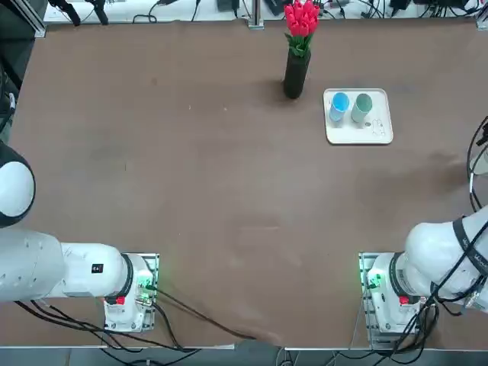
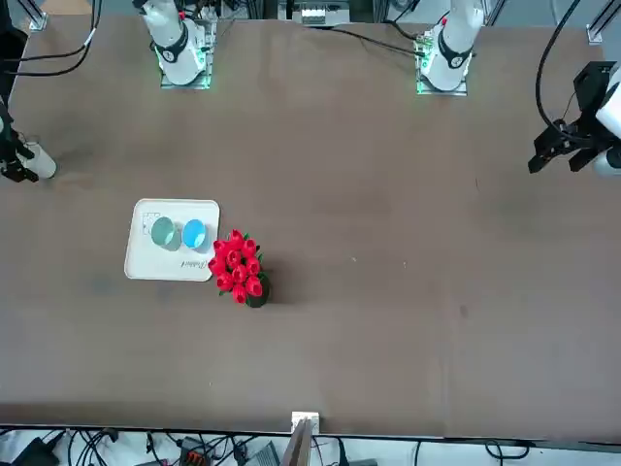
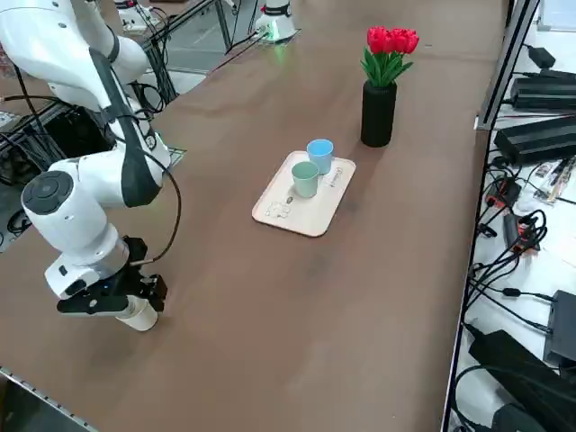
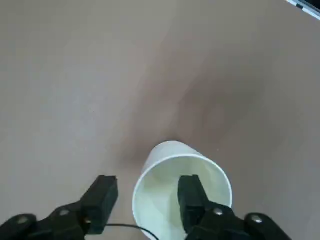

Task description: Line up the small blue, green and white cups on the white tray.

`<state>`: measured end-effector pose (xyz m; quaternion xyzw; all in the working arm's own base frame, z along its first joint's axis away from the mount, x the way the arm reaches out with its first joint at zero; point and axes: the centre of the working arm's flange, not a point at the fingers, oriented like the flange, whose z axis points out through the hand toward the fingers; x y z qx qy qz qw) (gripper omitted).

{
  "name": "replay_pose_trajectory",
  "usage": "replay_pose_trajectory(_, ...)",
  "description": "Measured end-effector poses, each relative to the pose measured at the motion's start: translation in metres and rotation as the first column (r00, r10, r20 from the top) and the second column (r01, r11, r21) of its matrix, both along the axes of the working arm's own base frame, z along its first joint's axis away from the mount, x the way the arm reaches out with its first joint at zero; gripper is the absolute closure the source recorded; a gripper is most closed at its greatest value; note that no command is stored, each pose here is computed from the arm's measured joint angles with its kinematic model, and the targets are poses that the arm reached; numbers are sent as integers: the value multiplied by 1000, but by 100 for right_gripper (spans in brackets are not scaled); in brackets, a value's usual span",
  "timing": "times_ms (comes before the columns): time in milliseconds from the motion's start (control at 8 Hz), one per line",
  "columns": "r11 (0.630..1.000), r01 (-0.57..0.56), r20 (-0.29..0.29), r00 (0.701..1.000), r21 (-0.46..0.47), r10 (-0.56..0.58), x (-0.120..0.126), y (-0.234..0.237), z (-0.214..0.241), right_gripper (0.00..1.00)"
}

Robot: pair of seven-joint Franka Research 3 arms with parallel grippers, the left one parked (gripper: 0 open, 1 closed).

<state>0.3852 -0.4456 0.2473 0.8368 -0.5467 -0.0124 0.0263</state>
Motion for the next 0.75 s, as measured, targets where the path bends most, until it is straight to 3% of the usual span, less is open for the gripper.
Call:
replay_pose_trajectory(375, 999, 29, 21, 999, 14, -30, 0, 0, 0, 89)
replay_pose_trajectory(500, 999, 38, 32, 999, 15, -39, 0, -1, 3, 98)
replay_pose_trajectory(750, 999, 44, 44, 998, 20, -45, 3, 0, 4, 98)
